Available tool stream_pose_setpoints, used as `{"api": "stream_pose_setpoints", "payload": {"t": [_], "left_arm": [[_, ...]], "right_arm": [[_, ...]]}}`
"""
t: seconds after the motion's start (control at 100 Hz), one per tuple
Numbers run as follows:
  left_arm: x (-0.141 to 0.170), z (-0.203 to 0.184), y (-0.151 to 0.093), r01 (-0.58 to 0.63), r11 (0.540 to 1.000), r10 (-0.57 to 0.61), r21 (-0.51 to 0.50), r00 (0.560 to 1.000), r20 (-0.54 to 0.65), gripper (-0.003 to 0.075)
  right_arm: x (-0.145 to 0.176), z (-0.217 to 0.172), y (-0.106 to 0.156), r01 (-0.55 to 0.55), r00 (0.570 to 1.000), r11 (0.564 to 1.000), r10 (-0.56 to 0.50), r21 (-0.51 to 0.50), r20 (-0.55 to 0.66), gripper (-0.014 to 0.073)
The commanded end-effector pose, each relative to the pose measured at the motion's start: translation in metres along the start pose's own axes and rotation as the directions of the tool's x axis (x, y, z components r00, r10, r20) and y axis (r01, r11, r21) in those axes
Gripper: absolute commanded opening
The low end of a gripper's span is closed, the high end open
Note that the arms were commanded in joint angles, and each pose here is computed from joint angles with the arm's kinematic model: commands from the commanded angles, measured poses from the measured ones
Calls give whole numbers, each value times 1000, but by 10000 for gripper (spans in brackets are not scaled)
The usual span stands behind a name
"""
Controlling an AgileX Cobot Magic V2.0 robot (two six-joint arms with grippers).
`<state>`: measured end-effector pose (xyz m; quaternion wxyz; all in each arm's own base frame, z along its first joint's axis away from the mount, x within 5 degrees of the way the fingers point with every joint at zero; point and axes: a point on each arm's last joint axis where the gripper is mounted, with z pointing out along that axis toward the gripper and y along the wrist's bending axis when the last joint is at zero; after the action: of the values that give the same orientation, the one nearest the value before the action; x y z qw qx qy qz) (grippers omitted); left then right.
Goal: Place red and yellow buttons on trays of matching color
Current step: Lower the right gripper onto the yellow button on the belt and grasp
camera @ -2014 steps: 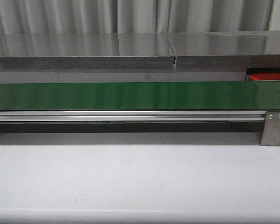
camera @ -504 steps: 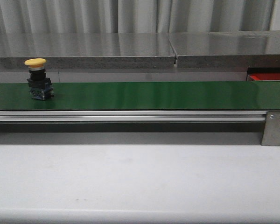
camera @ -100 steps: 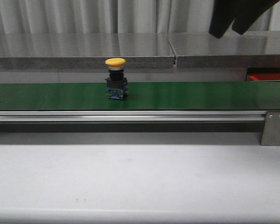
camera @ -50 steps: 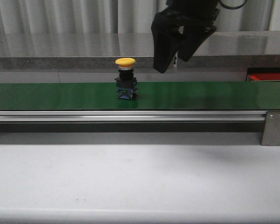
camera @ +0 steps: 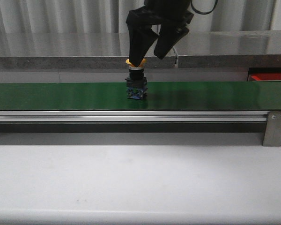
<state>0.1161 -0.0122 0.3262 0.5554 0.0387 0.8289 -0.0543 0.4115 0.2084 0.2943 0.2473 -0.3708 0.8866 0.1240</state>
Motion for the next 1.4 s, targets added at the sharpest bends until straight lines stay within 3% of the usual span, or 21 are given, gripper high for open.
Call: {"api": "stream_pose_setpoints", "payload": {"t": [0.0,0.88,1.06,1.39], "left_arm": [[-14,-3,0,12,1000,-12,-1,996,93,-20],[-14,-3,0,12,1000,-12,-1,996,93,-20],[-14,-3,0,12,1000,-12,-1,996,93,-20],[-14,-3,0,12,1000,-12,-1,996,93,-20]], "right_arm": [[-16,-34,8,21,993,1000,-21,10,112,587],[-14,-33,7,-29,996,999,27,20,89,585],[-8,-33,-1,-46,999,993,43,108,31,583],[-5,-34,-3,-58,998,991,57,120,7,573]]}}
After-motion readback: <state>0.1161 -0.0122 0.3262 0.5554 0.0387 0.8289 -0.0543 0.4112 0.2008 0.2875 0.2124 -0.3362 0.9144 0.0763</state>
